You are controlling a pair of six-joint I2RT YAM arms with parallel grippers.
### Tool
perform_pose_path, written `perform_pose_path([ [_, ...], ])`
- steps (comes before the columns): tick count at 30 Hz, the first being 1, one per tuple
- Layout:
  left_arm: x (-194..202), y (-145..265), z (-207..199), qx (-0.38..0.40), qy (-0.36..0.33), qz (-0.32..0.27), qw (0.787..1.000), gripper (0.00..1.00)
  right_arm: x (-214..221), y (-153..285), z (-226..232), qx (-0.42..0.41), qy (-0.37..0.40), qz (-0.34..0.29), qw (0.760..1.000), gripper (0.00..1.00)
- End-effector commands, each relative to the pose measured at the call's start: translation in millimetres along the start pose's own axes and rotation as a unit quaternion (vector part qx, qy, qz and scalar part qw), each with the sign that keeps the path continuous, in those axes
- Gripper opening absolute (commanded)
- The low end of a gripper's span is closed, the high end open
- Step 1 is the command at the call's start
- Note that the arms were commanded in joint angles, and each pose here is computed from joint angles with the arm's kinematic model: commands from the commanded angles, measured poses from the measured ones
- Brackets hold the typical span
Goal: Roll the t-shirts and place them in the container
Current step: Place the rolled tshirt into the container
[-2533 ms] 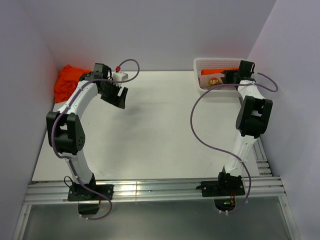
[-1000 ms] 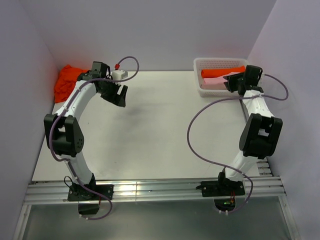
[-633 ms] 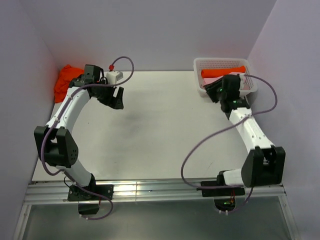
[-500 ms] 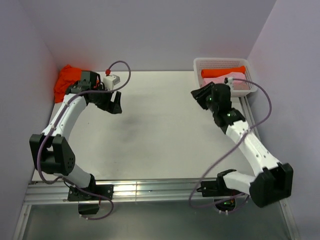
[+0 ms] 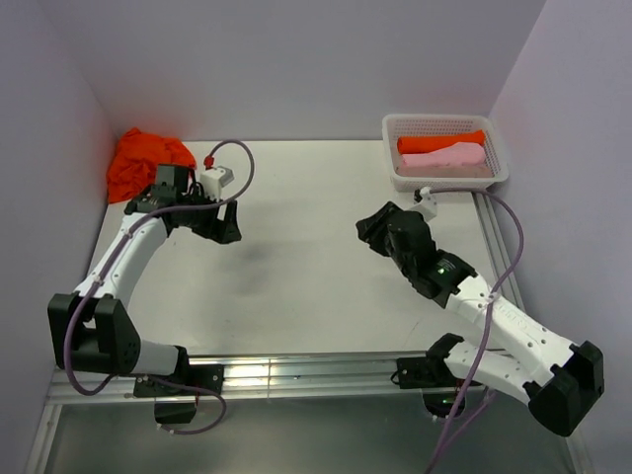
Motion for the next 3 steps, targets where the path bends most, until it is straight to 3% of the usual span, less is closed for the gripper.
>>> perform_pose_path([
  [1,-17.4,10.3,-3.0,-0.006,-0.014,-0.046,0.999,0.82,-6.9,2.7,1.9,-0.007,0.014,-0.026,1.0,0.52],
  [3,-17.3,10.8,-3.1,-0.007,-0.014,-0.046,0.999,0.82,-9.0,4.6,4.5,-0.013,0.017,-0.029,0.999,0.54],
])
Point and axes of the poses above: each gripper's point midway between its finger pads, its own y axis back along the fingers, its own z axis along the line the jaws close on, x = y × z, the point moved 5 cm from there along y, back along the fingers, and after that the axes turned 8 degrees about -y, right-handed, at the moved point
